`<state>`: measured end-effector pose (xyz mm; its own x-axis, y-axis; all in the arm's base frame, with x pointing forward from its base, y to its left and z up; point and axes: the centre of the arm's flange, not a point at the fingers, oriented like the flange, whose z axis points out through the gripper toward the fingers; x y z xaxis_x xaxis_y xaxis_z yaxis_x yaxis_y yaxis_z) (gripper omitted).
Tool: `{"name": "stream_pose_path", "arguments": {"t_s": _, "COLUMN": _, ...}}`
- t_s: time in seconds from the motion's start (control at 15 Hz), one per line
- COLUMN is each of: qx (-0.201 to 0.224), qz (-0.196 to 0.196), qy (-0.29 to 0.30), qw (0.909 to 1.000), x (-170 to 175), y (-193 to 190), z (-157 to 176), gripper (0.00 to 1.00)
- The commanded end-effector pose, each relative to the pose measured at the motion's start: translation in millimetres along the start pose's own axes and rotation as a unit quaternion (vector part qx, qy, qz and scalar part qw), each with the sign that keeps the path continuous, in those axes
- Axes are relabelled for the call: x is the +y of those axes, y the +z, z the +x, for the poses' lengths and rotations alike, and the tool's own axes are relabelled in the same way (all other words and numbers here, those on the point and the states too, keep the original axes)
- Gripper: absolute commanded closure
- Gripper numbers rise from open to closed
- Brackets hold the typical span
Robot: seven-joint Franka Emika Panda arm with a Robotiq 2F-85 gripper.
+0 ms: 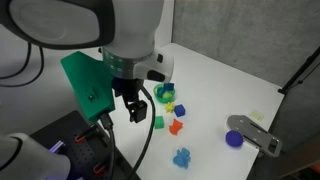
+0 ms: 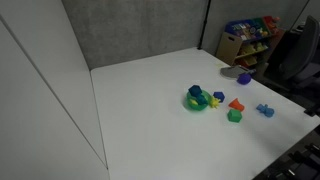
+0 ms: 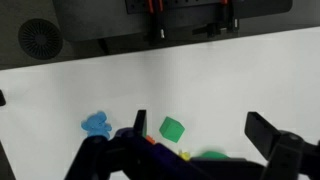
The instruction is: Remove the green toy from the green bowl
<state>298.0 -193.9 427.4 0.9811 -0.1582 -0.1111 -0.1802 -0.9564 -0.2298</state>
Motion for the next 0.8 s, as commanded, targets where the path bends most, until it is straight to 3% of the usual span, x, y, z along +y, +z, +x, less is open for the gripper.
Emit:
{"name": "stream_pose_path", "arguments": {"t_s": 0.0, "qx": 0.0, "qz": 0.0, "qy": 0.0, "qw": 1.0, "x": 0.0, "y": 0.0, "z": 0.0, "gripper": 0.0}}
{"name": "stream_pose_path", "arguments": {"t_s": 0.27, "qx": 0.0, "qz": 0.0, "qy": 0.0, "qw": 1.0, "x": 0.0, "y": 0.0, "z": 0.0, "gripper": 0.0}}
{"name": "stream_pose_path", "arguments": {"t_s": 0.73, "qx": 0.036, "qz": 0.016, "qy": -0.012, "qw": 0.9991, "x": -40.2, "y": 13.3, "z": 58.9, "gripper": 0.0}}
